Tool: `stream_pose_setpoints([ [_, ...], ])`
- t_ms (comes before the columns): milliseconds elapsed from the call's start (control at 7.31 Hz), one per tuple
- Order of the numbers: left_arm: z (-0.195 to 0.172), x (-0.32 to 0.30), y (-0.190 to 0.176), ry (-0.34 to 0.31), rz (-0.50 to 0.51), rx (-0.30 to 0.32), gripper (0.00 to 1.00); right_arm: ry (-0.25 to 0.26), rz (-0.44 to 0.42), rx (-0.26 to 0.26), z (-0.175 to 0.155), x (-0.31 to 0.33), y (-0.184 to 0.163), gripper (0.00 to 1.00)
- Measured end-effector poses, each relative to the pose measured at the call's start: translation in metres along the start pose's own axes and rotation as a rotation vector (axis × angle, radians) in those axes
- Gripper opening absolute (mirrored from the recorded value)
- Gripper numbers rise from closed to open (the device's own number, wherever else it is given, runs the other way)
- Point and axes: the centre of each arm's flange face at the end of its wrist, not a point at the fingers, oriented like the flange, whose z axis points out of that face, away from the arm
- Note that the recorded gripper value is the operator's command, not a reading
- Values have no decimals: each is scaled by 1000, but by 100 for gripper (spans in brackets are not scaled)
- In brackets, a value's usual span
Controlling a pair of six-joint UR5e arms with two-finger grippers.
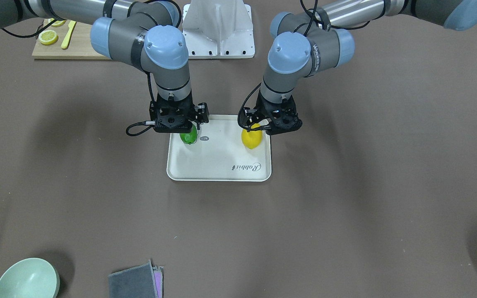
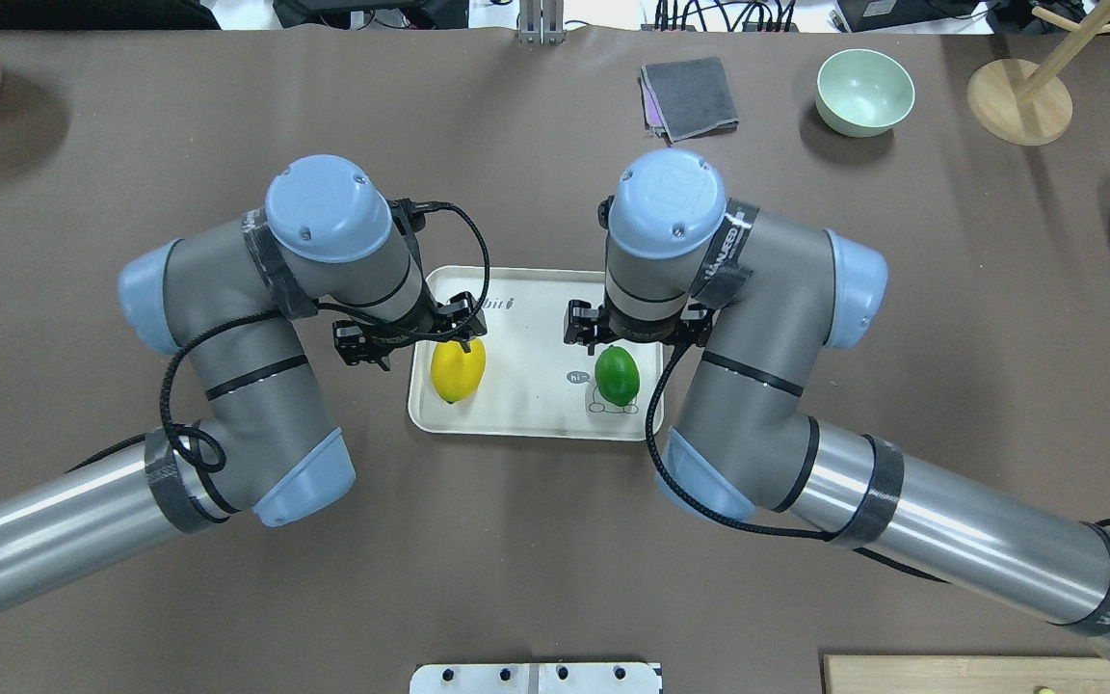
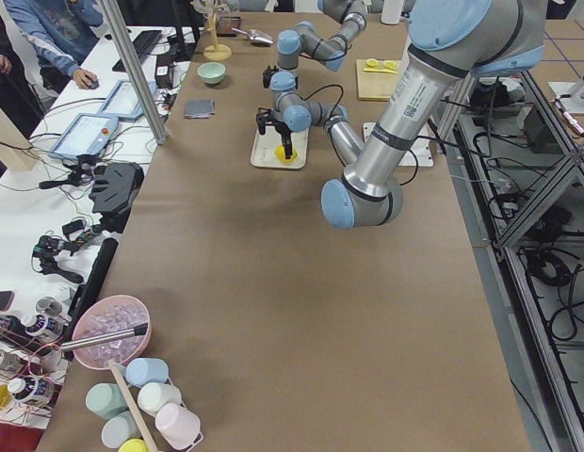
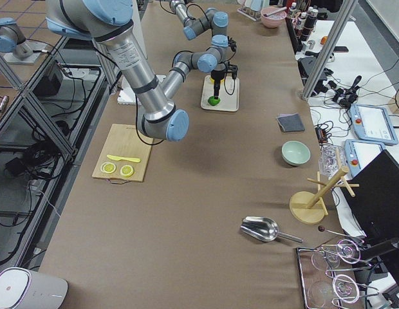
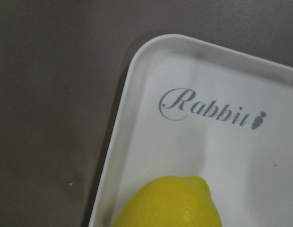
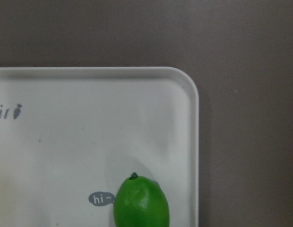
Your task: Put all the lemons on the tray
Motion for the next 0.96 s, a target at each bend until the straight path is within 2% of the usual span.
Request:
stream_pose_setpoints([
  [274, -82, -64, -30, -19, 61, 10, 98, -13, -18, -16, -85, 72, -10, 100],
  [547, -132, -164, -90, -42, 147, 24, 98, 15, -75, -10, -143, 170, -28, 100],
  [684, -149, -223, -121, -59, 188, 29, 98, 35, -112, -15, -156, 224, -43, 100],
  [957, -159, -329, -162, -111, 255, 14, 98, 84, -193, -55, -153, 336, -67, 100],
])
